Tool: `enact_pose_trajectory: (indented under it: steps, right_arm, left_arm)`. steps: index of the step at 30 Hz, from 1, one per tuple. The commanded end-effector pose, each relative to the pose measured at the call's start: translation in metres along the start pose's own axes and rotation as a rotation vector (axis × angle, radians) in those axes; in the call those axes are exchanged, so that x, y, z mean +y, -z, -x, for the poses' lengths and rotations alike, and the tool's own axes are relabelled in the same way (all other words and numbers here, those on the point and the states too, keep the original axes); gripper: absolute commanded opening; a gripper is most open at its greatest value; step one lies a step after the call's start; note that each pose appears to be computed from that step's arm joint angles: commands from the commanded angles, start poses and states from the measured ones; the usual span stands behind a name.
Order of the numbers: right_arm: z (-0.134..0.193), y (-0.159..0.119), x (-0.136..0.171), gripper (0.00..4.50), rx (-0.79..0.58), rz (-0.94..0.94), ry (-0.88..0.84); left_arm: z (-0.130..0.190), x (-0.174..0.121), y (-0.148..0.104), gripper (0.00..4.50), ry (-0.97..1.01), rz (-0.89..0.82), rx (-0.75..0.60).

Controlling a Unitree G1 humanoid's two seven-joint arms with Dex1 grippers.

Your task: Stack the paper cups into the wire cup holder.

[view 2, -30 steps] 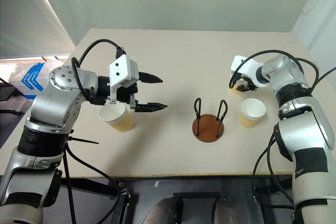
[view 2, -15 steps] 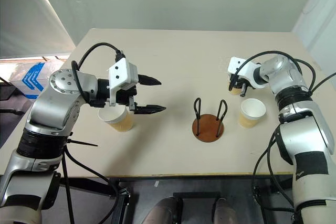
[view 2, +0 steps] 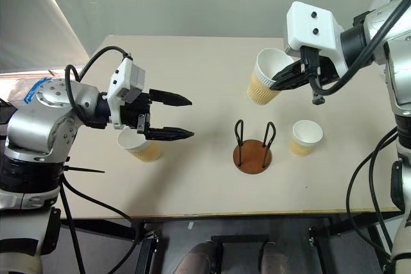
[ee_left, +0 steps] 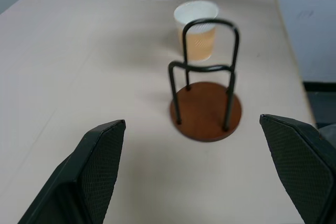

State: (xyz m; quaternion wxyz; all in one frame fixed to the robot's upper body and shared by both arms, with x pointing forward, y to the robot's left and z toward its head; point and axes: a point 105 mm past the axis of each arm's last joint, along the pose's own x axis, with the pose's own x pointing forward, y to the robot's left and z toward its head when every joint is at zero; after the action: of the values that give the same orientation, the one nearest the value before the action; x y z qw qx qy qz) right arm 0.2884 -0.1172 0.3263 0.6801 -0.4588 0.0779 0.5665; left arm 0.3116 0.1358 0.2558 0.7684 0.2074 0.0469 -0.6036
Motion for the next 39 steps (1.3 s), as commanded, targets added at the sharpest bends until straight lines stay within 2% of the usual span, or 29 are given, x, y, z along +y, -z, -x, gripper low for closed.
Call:
enact_pose_trajectory:
  steps: [1, 7, 16, 24, 30, 35, 39]
  right_arm:
    - [0.001, -0.021, 0.015, 0.05, -0.024, 0.07, -0.049]
    - [-0.016, -0.018, 0.03, 0.05, -0.022, 0.072, -0.14]
    - [-0.03, 0.016, 0.026, 0.05, 0.086, 0.096, -0.142]
    - [-0.038, 0.027, 0.027, 0.05, 0.111, 0.097, -0.156]
    - [-0.043, 0.03, 0.024, 1.97, 0.119, 0.085, -0.139]
    - [-0.045, 0.031, 0.012, 3.68, 0.087, 0.055, -0.041]
    - [-0.039, 0.023, 0.009, 3.68, -0.003, -0.032, 0.005]
  left_arm:
    - [0.007, 0.002, -0.02, 4.5, 0.0, -0.049, -0.038]
    - [0.008, 0.004, -0.016, 4.5, -0.007, -0.055, -0.017]
    - [0.01, 0.004, -0.012, 4.5, -0.019, -0.059, 0.002]
    - [0.01, 0.004, -0.009, 4.5, -0.023, -0.066, 0.015]
    - [0.009, 0.002, -0.008, 4.5, -0.018, -0.074, 0.028]
    - [0.011, 0.003, -0.007, 4.5, -0.047, -0.09, 0.035]
    - [0.028, 0.011, -0.007, 4.5, -0.15, -0.178, 0.122]
